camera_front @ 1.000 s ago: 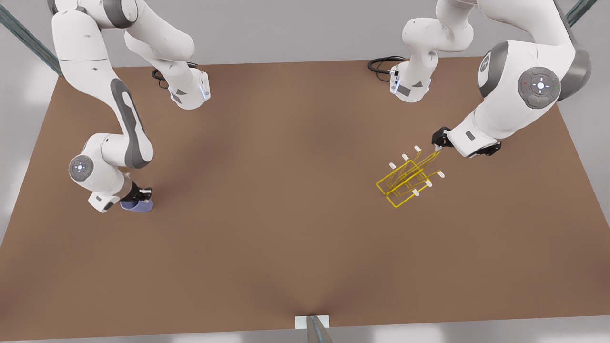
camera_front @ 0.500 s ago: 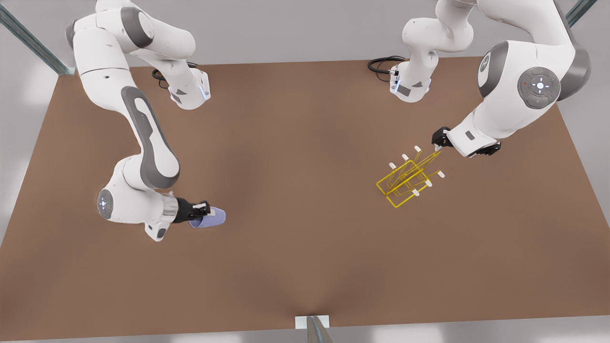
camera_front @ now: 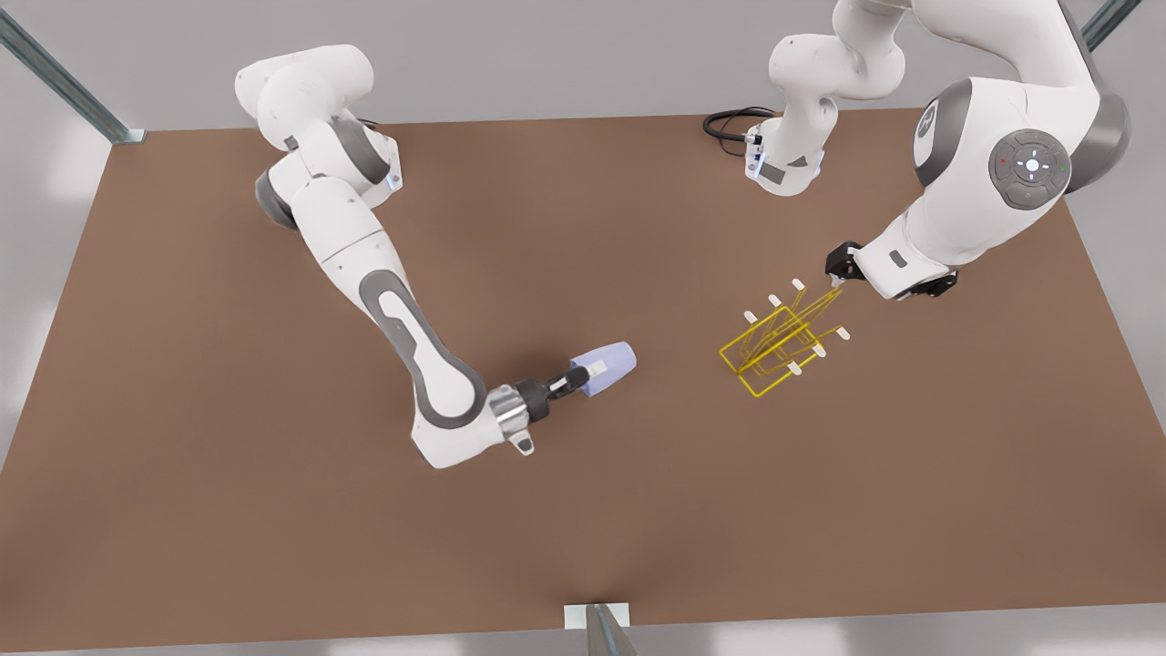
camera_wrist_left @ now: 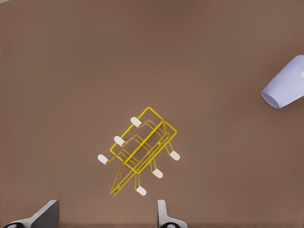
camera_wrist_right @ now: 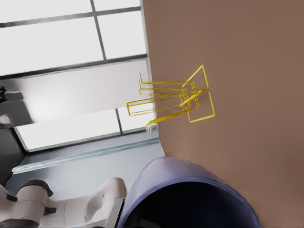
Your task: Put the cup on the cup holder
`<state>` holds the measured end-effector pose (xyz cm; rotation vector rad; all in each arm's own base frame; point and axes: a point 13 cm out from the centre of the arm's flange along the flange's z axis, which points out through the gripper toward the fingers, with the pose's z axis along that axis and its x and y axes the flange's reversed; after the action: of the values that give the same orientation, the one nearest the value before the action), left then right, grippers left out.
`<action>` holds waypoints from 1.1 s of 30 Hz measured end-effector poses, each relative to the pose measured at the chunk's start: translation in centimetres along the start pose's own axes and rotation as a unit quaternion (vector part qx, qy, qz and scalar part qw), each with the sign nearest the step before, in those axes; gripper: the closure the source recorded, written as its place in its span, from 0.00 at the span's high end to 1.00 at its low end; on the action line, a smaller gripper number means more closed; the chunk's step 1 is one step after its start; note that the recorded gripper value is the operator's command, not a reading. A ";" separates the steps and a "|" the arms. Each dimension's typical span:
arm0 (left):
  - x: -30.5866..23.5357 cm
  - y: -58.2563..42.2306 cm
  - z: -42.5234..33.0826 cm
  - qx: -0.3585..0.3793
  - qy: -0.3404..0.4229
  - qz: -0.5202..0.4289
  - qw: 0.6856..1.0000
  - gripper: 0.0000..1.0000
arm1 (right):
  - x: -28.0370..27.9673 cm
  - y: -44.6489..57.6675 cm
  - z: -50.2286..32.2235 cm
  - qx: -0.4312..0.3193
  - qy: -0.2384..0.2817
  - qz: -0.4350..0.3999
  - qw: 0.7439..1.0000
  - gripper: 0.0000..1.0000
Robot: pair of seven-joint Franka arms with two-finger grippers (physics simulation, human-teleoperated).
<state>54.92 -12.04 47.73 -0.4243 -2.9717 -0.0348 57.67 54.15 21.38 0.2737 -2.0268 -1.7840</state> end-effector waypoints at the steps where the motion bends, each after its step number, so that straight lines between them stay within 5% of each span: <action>1: 0.0 0.0 0.0 0.000 0.000 0.000 1.000 1.00 | 0.0 0.4 1.1 -0.017 0.001 -0.004 1.000 0.21; 10: -0.5 0.9 1.5 0.003 0.013 -0.007 1.000 1.00 | 0.6 0.7 8.9 -0.067 0.001 -0.047 0.997 0.21; 25: -0.9 1.0 2.1 0.003 0.017 -0.006 1.000 1.00 | 0.9 -5.9 9.6 0.019 0.010 -0.122 0.992 0.22; 29: -0.9 0.9 2.1 0.003 0.017 -0.005 1.000 1.00 | 1.2 -7.8 9.7 0.032 0.016 -0.129 0.991 0.43; 30: -0.9 0.9 2.1 0.003 0.017 -0.004 1.000 1.00 | 1.3 -8.2 9.7 0.035 0.017 -0.131 0.991 0.53; 31: -0.9 0.9 2.1 0.003 0.017 -0.004 1.000 1.00 | 1.3 -8.5 9.7 0.037 0.018 -0.133 0.990 0.73; 33: -0.9 0.9 2.1 0.003 0.017 -0.002 1.000 1.00 | 1.4 -9.1 9.7 0.041 0.019 -0.136 0.990 0.89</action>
<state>55.70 -11.34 45.52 -0.4124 -2.9381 -0.0342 51.04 60.85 11.90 0.6317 -2.1202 -1.8363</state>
